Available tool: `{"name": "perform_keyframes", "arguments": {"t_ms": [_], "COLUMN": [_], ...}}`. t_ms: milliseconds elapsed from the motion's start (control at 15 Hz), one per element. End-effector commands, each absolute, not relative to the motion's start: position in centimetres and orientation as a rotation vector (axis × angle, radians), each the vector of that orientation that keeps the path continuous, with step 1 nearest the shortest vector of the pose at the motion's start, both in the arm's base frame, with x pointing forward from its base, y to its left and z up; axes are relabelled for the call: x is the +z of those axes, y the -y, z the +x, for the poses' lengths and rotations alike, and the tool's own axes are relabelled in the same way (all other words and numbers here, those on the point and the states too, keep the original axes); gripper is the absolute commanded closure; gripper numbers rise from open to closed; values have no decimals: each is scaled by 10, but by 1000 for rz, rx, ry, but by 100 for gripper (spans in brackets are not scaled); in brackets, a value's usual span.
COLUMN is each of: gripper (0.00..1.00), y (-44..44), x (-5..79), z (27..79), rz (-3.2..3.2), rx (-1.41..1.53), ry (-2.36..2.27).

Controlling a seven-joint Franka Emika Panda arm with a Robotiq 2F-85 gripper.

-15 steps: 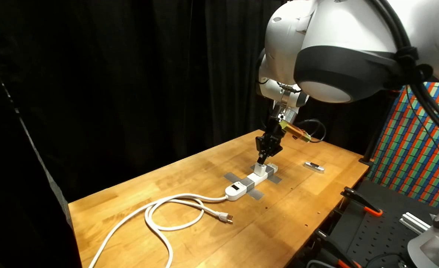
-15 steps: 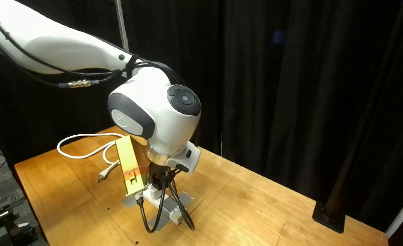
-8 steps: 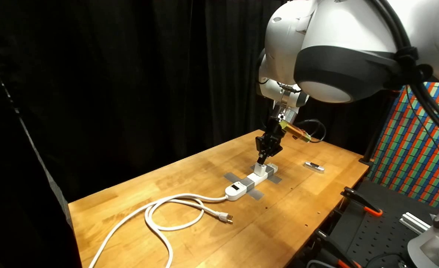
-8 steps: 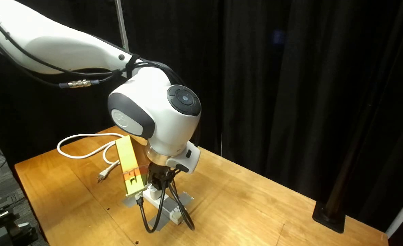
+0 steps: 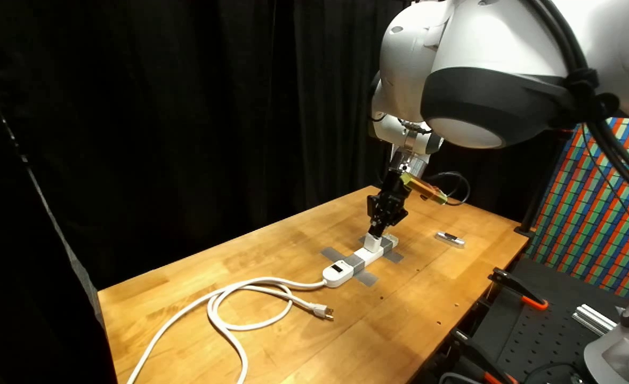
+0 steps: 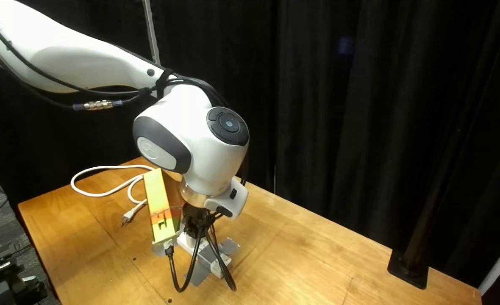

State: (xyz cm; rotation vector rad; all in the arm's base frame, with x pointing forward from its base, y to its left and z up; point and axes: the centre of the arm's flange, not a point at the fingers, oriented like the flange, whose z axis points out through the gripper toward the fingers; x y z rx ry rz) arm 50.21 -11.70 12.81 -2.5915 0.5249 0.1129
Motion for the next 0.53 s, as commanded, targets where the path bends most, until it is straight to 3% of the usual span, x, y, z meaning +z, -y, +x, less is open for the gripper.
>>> {"name": "perform_keyframes", "arguments": {"t_ms": [0,67,400,467], "gripper": [70,66,66,41], "y": [118,118,119,119], "x": [127,126,125,127], "z": [501,500,500,500], "rz": [-2591,-2593,-2595,-2583], "rx": [118,122,128,73], "ry": [-537,-543,-552,-539]}}
